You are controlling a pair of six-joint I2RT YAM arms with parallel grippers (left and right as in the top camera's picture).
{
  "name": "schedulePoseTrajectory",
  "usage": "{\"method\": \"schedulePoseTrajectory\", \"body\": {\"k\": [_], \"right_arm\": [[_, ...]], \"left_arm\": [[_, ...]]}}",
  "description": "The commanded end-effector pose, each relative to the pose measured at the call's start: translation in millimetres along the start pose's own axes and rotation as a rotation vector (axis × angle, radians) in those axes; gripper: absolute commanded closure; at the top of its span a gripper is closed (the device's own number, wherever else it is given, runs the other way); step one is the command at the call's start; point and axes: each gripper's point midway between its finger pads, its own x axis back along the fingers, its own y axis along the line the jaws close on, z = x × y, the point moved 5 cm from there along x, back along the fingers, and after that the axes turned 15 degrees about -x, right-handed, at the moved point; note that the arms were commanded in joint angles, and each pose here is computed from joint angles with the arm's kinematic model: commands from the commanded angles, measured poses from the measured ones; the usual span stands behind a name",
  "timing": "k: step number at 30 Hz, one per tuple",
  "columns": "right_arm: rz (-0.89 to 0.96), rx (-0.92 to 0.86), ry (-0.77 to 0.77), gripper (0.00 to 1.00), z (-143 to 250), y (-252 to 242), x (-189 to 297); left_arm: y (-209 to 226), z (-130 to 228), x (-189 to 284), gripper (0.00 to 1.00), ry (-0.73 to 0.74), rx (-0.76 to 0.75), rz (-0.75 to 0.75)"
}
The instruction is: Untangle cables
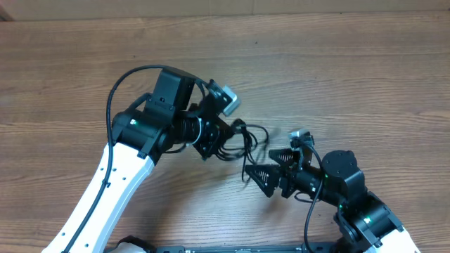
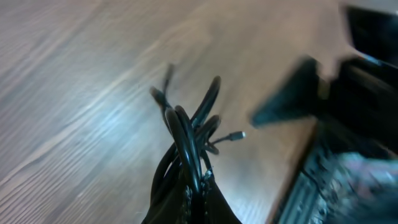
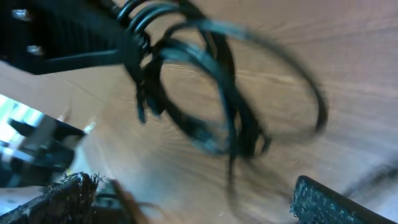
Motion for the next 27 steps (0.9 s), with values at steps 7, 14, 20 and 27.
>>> {"method": "schedulePoseTrajectory", "body": {"k": [7,14,20,27], "right_arm": [[0.044,0.245,-0.061,0.0,-17.2,0.1,-5.2],[0.034,0.252,-0.073,0.02,-19.4,2.4,-5.1],[0.048,0.334,-0.057,0.05,-19.8,-2.4,-12.4],[0.061,0.318,-0.028,0.19,-21.7,-14.1,-33.2]], "left_arm": [[0.0,6.2,10.0,0.96,0.052,-0.112,-0.048],[-1.2,10.8,5.1,0.96,0.074,-0.09,-0.015],[-14.2,2.6,-4.8,0.96,-0.003,-0.117,0.154],[-13.5,7.9,-15.6,0.96,0.021,-0.072,0.214]]}}
